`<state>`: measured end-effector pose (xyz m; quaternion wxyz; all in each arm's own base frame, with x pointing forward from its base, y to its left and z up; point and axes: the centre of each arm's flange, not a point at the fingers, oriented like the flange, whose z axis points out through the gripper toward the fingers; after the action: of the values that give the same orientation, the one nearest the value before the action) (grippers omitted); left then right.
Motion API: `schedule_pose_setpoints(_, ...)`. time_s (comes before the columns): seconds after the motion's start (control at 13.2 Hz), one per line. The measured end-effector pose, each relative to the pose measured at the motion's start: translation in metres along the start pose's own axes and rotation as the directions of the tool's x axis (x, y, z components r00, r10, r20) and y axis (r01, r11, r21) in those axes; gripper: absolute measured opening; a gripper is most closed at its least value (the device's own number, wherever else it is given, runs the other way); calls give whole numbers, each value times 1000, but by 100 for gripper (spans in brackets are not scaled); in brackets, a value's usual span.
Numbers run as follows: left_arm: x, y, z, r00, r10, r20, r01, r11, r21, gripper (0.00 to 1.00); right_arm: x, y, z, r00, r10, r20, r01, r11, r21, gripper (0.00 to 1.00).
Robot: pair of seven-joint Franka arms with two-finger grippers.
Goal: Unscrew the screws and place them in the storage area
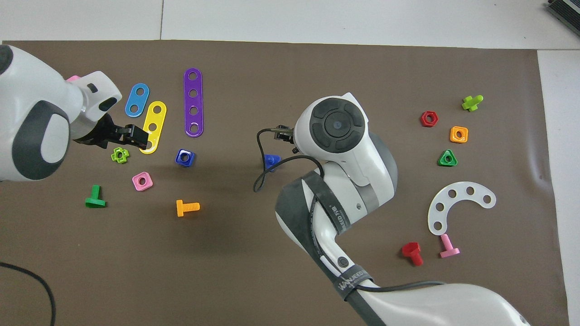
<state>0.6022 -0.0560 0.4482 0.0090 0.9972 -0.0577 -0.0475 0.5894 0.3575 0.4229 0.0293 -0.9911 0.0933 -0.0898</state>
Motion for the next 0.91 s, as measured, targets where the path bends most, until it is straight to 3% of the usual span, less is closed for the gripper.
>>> schedule_pose_setpoints(0.15, -15, -22, -20, 1000, 11, 21, -12, 999, 44, 100, -12, -27, 33, 1000, -18, -2, 18, 1000, 2, 100)
schedule_pose_setpoints(0.3, -28, -40, -38, 1000, 4, 21, -5, 999, 44, 100, -22, -59, 64, 999, -42, -3, 42, 999, -4, 100)
schedule_pose_setpoints(0.68, -80, -49, -112, 999, -12, -31, 13, 999, 37, 100, -40, -82, 99, 995, -103, 5, 104, 995, -13, 95)
schedule_pose_setpoints(0.83, -103, -47, -137, 999, -12, -46, 14, 999, 34, 100, -43, -80, 105, 991, -136, 15, 136, 990, -21, 77)
schedule_pose_setpoints(0.91, -110, -47, -145, 998, -12, -56, 14, 999, 34, 100, -43, -78, 108, 988, -150, 20, 151, 988, -26, 77)
